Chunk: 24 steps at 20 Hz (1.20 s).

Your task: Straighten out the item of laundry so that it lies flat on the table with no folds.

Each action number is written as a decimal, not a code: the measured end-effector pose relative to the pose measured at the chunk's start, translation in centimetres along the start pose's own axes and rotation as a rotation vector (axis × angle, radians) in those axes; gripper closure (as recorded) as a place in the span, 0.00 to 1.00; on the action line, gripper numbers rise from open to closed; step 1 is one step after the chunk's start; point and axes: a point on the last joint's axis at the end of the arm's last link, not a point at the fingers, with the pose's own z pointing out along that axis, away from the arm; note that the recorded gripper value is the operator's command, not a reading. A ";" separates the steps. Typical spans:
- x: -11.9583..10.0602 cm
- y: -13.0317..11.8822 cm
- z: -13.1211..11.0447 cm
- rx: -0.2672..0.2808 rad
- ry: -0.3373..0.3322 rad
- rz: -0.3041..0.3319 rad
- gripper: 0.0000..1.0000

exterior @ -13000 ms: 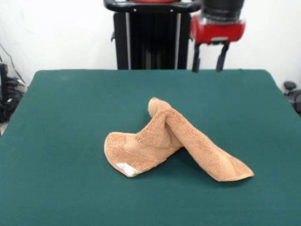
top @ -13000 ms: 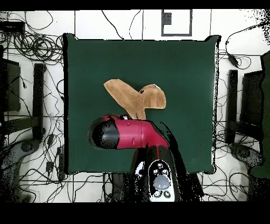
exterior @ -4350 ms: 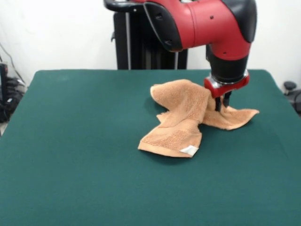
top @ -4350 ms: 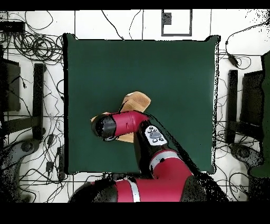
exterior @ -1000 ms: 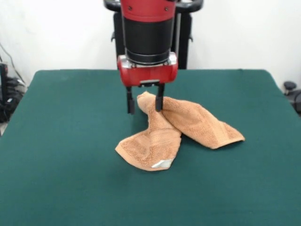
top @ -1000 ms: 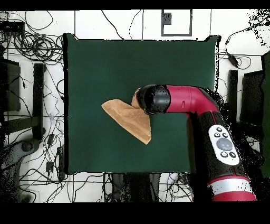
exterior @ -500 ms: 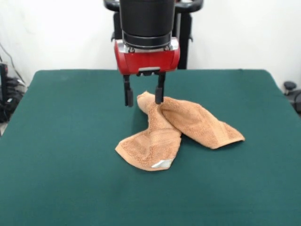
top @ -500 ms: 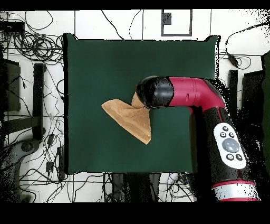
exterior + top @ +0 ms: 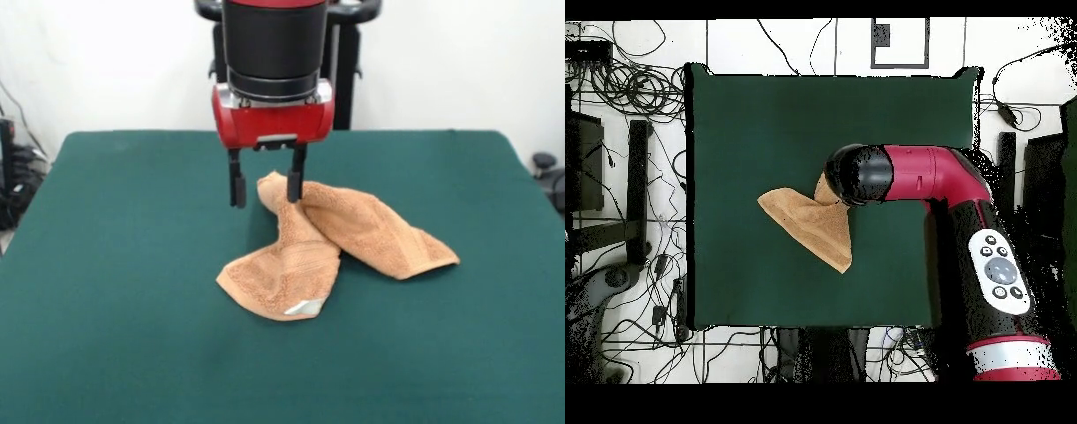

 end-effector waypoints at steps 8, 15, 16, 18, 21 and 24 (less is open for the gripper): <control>2.2 -3.5 2.2 0.039 0.028 -0.009 0.00; 3.6 -4.8 4.5 0.057 0.040 -0.028 0.00; 3.8 -4.9 4.8 0.058 0.039 -0.031 0.00; 3.9 -5.0 5.5 0.059 0.032 -0.039 0.00; 3.9 -4.9 6.3 0.054 0.018 -0.050 0.00; 3.7 -4.2 6.9 0.040 0.007 -0.059 0.00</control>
